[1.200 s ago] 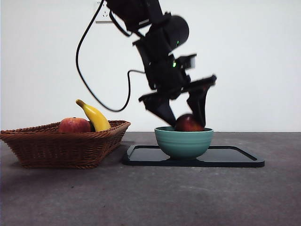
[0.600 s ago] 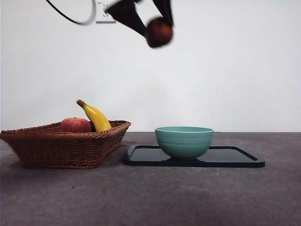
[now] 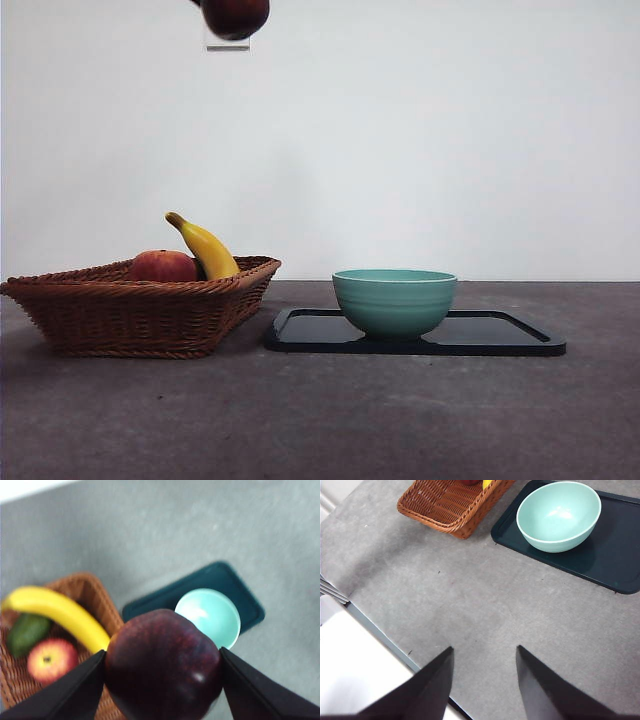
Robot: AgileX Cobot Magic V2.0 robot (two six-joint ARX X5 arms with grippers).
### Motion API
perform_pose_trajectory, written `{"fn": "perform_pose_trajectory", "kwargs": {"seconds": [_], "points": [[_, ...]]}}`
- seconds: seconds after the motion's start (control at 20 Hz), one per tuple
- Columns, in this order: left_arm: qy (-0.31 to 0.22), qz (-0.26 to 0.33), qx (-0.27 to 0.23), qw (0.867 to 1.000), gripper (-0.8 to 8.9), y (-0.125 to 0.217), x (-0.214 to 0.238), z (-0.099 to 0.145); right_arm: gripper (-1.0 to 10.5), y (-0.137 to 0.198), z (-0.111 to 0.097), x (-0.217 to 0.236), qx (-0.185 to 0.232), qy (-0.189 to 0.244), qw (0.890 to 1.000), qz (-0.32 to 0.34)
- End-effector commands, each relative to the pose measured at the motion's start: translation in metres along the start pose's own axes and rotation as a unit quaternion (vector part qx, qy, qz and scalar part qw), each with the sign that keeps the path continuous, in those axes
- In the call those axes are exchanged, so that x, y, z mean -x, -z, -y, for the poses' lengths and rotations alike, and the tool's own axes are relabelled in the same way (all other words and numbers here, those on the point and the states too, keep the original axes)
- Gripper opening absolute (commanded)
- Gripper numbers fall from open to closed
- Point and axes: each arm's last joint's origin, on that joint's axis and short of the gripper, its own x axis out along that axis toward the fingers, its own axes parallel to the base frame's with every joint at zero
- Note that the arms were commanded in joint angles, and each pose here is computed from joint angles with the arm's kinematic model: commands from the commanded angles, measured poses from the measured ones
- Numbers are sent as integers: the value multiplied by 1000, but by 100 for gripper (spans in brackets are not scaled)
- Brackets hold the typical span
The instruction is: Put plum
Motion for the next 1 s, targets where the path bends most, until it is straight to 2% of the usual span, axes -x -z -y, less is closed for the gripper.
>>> {"fn": "perform_pose_trajectory", "kwargs": {"seconds": [0.05, 0.3, 0.7, 1.0], "points": [[3, -4, -9, 1000, 297, 12, -8, 1, 199, -2, -1, 0, 8, -2, 1000, 3], [-14, -2, 10, 1000, 298, 64, -39, -14, 199, -2, -1, 0, 12, -2, 1000, 3], [-65, 13, 45, 997, 297, 138, -97, -54, 199, -2, -1, 0, 11, -2, 1000, 3], [-108, 23, 26, 994, 297, 173, -121, -72, 199, -2, -1, 0, 11, -2, 1000, 3]]}}
